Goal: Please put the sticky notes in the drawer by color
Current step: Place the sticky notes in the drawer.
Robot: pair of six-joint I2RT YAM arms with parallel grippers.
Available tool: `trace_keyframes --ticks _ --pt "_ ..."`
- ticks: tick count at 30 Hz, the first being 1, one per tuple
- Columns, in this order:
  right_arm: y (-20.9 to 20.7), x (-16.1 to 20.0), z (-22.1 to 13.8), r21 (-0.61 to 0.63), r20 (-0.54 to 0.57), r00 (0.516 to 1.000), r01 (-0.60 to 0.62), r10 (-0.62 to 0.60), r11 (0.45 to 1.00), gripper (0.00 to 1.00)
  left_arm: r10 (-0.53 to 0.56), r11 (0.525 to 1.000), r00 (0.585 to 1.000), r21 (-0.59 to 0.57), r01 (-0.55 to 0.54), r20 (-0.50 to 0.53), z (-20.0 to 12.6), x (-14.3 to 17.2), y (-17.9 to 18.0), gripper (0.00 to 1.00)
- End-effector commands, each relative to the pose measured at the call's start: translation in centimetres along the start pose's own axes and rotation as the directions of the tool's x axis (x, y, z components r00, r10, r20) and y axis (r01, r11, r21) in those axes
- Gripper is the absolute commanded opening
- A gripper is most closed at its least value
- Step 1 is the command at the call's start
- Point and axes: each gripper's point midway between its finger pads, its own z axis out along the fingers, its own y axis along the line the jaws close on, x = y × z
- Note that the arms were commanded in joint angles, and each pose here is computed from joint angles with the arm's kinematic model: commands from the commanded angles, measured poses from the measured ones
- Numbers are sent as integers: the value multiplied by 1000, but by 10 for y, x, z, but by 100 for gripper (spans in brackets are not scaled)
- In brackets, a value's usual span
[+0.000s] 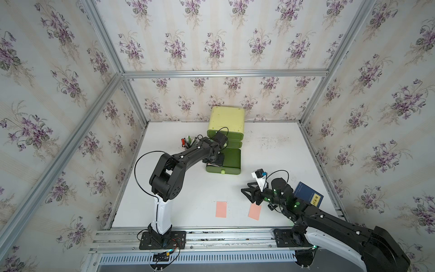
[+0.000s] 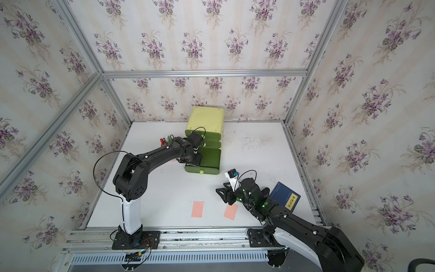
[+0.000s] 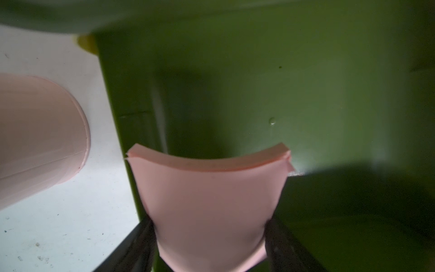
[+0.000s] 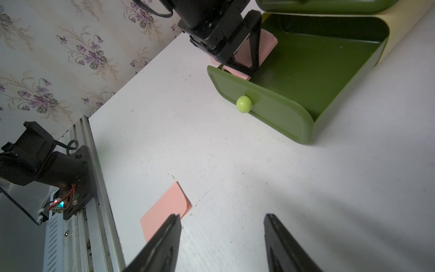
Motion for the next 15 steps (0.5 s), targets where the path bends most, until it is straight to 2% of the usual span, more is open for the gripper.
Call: trace_keyframes --ticks 1,15 --pt "1 -6 1 1 24 1000 7 -7 1000 61 -14 1000 1000 -10 14 7 0 -3 1 71" --pt "-1 -6 2 5 21 1000 11 -11 1000 61 -20 999 1000 -31 20 9 -2 -3 4 79"
